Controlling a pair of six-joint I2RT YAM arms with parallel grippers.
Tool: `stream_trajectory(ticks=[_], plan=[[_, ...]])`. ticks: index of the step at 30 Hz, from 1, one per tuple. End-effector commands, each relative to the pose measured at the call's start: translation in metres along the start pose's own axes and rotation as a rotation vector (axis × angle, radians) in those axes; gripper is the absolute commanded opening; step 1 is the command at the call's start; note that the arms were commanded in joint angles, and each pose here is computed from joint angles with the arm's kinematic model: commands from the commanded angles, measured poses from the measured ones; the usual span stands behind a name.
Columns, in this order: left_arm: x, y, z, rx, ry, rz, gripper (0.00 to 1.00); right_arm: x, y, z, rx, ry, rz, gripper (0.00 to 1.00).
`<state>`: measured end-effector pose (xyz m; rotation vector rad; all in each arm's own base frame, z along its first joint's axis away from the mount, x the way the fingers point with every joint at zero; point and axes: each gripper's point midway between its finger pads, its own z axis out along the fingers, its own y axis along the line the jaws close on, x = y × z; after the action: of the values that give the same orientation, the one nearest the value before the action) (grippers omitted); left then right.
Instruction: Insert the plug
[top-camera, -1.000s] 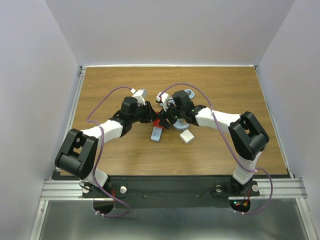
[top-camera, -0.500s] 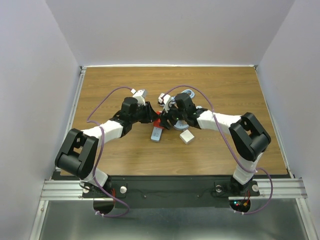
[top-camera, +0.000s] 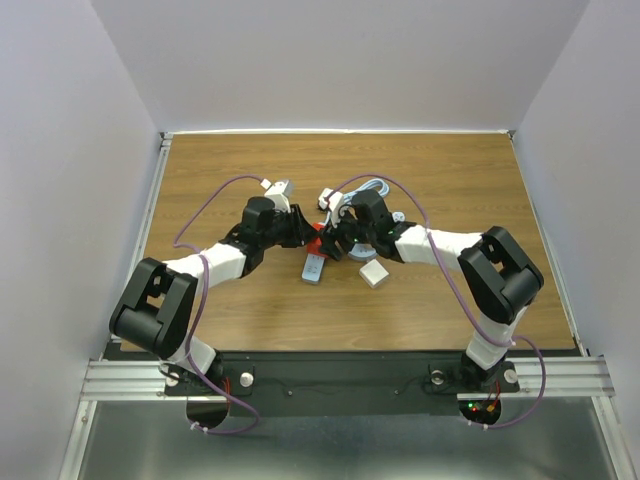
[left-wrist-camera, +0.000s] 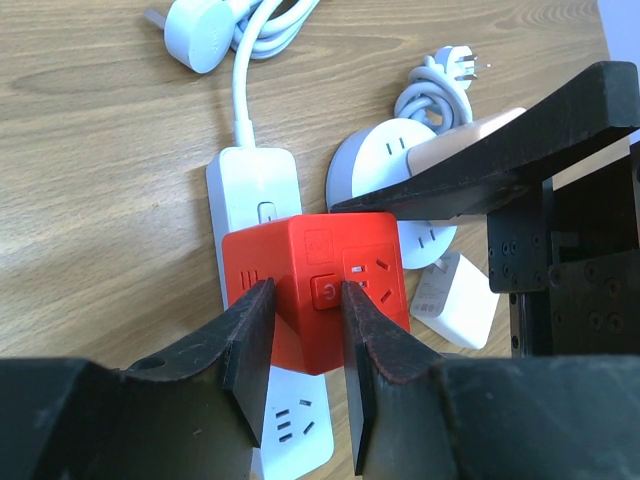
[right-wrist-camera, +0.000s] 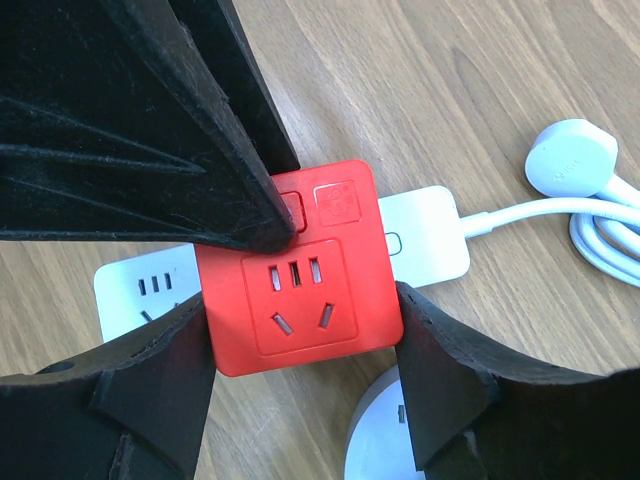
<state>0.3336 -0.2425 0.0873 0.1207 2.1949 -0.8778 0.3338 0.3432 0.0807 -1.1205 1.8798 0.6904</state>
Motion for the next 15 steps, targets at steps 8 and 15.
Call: stream_trajectory(ticks=[8,15], plan=[[0.121,0.055,-0.016,-0.189,0.348,-0.065,0.0,0.1,0.039,0.006,-0.061,0.28,0.144,0.0],[0.14,0.057,-0.02,-0.184,0.383,-0.102,0.0,0.116,0.041,0.011,-0.047,0.33,0.171,0.0]])
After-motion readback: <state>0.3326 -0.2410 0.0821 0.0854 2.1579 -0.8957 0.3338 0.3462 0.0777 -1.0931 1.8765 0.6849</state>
